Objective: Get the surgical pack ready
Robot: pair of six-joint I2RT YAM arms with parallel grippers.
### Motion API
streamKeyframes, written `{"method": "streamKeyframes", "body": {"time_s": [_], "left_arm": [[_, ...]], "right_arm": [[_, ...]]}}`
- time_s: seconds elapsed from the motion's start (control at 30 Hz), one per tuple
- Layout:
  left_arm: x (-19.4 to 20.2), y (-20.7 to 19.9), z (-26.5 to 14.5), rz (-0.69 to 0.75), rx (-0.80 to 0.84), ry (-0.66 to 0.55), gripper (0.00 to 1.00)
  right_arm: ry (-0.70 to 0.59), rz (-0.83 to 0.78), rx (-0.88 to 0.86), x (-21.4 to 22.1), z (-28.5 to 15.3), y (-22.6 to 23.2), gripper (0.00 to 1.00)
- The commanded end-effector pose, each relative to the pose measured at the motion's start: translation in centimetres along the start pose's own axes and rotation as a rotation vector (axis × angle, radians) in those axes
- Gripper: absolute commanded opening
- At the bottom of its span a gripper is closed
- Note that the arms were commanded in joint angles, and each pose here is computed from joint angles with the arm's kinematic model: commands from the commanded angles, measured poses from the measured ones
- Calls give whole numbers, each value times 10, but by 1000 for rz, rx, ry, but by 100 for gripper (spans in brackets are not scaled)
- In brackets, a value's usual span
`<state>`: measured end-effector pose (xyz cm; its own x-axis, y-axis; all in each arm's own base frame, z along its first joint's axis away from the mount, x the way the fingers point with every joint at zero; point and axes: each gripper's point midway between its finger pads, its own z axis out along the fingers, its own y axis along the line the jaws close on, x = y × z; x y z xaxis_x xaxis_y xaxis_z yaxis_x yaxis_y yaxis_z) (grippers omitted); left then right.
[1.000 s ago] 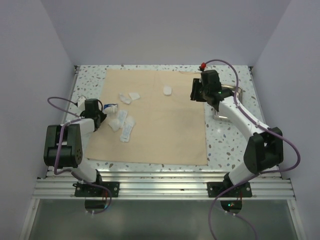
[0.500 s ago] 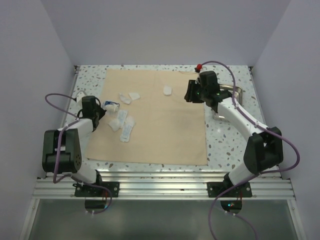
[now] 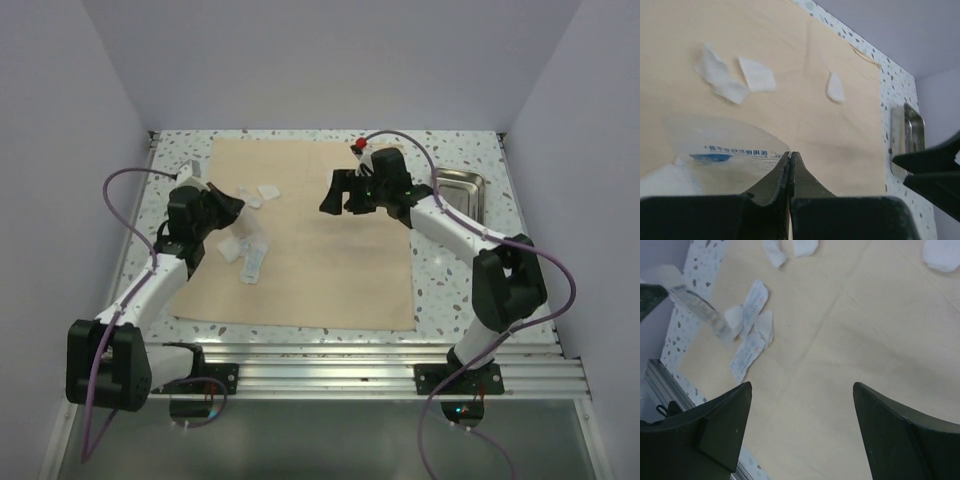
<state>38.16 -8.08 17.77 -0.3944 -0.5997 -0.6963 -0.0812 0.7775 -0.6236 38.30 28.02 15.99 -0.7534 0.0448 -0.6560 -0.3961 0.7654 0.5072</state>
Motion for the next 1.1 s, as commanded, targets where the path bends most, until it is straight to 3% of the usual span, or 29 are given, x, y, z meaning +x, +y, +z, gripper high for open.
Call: {"method": "streamKeyframes", "body": {"time_s": [0.0,0.13,0.33,0.53,0.77,1.07], "left_arm": [[1,-63,-17,58,212,78,0],[4,-82,-25,45,263,117,0],[16,-109,-26,44,324,177,0],[36,-125,-26,53,317,227,0],[49,-137,-31,33,304,247,0],[46,-155,-43,29,330,252,0]], "right_arm": [[-112,-62,-238,-34,-17,50,87],[-189,-166,-357,-40,-38,74,92],[-233,-374,-427,-10,-50,94,92],[-253,-500,-356,5,-41,116,93],[-306,-501,-207,5,-20,117,93],[-302,-539,-167,8,0,119,90]]}}
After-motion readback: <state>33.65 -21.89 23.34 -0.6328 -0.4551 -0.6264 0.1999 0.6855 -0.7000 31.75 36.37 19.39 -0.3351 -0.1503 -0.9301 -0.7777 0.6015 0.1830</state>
